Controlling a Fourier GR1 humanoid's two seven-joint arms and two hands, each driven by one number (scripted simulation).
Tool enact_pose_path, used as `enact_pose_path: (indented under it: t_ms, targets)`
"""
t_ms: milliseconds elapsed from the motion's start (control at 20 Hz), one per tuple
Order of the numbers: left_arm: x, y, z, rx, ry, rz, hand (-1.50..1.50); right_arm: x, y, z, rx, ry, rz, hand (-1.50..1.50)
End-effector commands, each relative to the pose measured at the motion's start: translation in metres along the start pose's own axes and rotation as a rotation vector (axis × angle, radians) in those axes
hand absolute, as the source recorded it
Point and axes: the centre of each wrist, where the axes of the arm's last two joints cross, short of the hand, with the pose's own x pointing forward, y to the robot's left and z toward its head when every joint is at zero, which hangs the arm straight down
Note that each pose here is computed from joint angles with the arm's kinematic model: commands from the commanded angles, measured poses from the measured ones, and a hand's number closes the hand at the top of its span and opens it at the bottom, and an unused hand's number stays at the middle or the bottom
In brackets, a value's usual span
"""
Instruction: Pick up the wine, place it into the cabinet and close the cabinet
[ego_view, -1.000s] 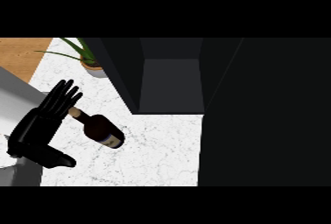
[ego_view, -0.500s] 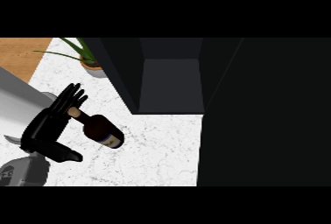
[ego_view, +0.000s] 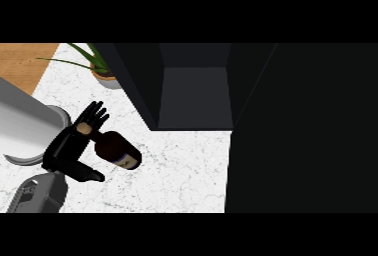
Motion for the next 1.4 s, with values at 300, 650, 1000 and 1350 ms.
enact_pose_path:
  t_ms: [300,650,1000,1350]
  targets:
    - [-0.048,-0.001,0.005,-0.025,0.041,0.005,-1.5,0.007,0.023,0.004,-0.015,-0.021,-0.022,-1.5]
    - [-0.065,-0.023,-0.012,-0.033,0.058,-0.009,-1.5,0.017,0.009,-0.009,-0.006,-0.004,0.003,-1.5]
    - [-0.076,-0.015,-0.008,-0.001,0.042,0.111,-1.5,0.006,-0.005,0.004,0.002,-0.011,0.024,-1.5]
    - [-0.086,-0.024,-0.005,-0.033,0.042,0.179,-1.5,0.007,-0.002,0.002,0.001,-0.012,0.024,-1.5]
